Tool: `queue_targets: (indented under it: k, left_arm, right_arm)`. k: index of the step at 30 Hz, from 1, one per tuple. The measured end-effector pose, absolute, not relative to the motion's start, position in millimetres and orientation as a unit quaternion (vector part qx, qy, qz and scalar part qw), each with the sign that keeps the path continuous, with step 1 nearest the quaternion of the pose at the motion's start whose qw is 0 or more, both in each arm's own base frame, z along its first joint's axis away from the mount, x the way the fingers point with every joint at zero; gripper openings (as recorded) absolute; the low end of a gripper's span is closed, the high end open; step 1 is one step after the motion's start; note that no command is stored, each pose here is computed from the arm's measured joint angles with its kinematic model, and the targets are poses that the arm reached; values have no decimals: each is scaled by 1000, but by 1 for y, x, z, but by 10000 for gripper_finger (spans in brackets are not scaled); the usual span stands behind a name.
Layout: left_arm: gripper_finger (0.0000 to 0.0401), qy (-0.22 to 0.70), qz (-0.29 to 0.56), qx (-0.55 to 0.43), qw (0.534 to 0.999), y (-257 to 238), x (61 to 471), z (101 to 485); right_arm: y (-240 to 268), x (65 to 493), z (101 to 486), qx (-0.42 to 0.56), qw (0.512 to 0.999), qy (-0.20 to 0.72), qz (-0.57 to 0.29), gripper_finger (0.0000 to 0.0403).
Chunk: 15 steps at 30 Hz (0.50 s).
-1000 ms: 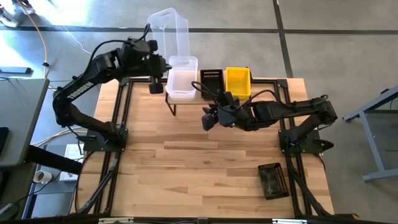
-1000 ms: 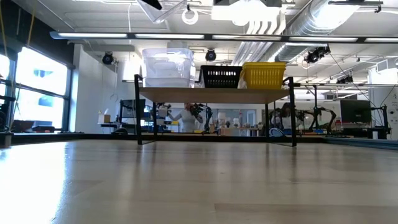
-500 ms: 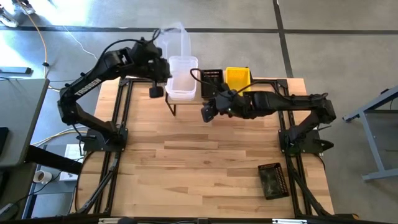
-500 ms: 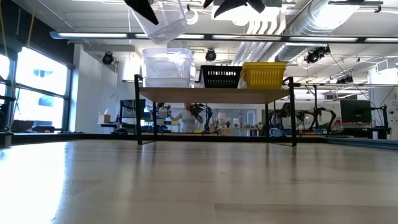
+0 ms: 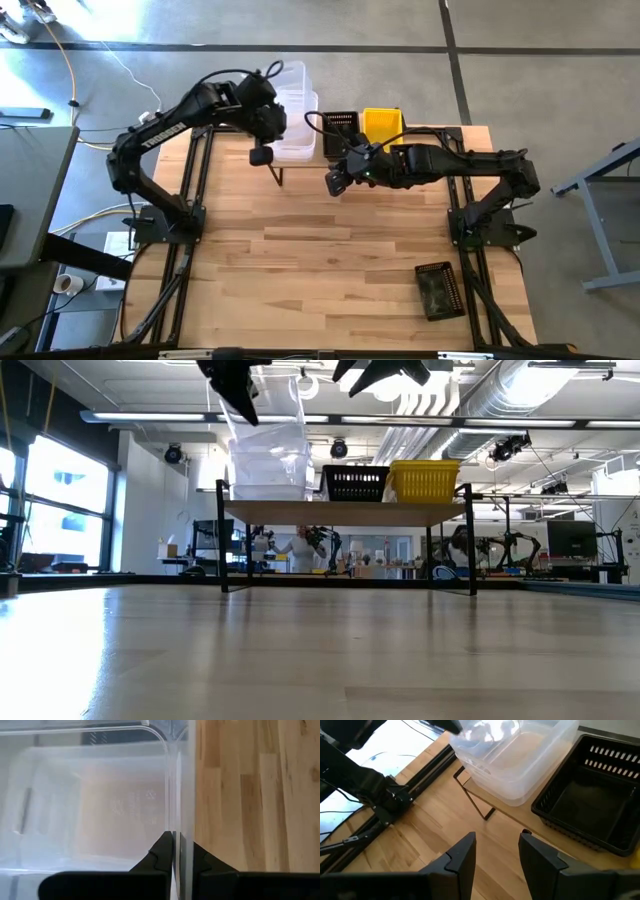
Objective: Stack baskets on shelf by color
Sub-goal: Stack the transparent bin on top of the transparent bin
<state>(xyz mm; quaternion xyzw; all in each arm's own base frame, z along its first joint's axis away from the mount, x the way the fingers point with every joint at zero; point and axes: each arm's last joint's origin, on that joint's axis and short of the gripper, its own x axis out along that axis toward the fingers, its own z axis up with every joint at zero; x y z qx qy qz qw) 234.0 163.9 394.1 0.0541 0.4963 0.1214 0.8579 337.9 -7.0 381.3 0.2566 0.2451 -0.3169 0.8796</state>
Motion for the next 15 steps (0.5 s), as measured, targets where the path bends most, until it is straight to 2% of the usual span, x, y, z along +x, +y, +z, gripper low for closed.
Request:
queue_targets:
  k: [15]
  left_arm:
    - [0,542,94,36,834,168,246,375]
  right_arm:
    - [-7,335,379,250,875,263,-322,133]
